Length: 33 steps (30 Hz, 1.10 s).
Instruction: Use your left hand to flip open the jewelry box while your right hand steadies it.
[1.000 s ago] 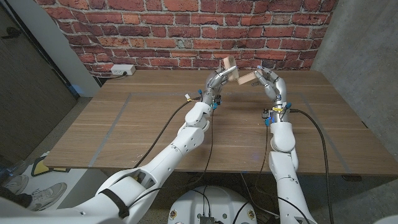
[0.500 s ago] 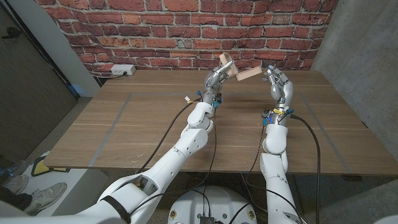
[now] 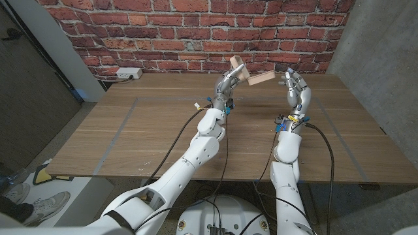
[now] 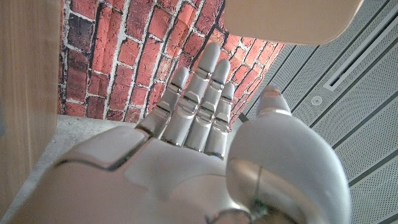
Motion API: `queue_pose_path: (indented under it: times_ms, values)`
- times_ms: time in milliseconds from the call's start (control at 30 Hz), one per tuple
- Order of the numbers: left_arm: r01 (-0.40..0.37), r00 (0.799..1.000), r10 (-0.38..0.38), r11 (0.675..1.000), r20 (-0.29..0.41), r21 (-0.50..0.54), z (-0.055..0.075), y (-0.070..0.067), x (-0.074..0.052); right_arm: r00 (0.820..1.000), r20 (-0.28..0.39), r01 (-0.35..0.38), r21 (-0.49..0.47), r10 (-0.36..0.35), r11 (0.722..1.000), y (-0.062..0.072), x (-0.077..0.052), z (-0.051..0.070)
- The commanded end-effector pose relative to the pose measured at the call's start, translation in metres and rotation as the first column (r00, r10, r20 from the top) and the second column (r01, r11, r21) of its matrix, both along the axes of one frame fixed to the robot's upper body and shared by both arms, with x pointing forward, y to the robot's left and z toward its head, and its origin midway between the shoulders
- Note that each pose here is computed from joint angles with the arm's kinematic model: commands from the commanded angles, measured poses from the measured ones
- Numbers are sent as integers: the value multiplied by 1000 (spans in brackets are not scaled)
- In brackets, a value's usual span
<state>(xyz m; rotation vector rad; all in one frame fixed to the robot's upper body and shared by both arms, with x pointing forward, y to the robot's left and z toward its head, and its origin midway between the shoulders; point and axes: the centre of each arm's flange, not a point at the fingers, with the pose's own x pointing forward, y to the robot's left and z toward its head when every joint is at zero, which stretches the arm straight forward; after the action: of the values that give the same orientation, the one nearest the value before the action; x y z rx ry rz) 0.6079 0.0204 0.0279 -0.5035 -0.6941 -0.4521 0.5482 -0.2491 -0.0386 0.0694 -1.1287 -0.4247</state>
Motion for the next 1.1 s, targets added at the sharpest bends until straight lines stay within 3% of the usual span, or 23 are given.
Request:
queue_pose_path:
  times_ms: [33, 233, 500, 1100]
  values:
    - [-6, 1000, 6, 1000, 6, -3, -2, 1, -8, 987, -38, -160, -132, 156, 978, -2, 1, 0]
    - [3, 1000, -3, 1000, 7, 5, -2, -2, -9, 969, -107, -242, -252, 222, 937, 0, 4, 4]
    - [-1, 1000, 1, 1000, 8, 12, -2, -3, -9, 956, -159, -289, -363, 247, 886, 2, 4, 11]
    - [-29, 999, 30, 999, 38, -24, -1, 6, -10, 929, -137, -369, -314, 343, 875, 6, 14, 9]
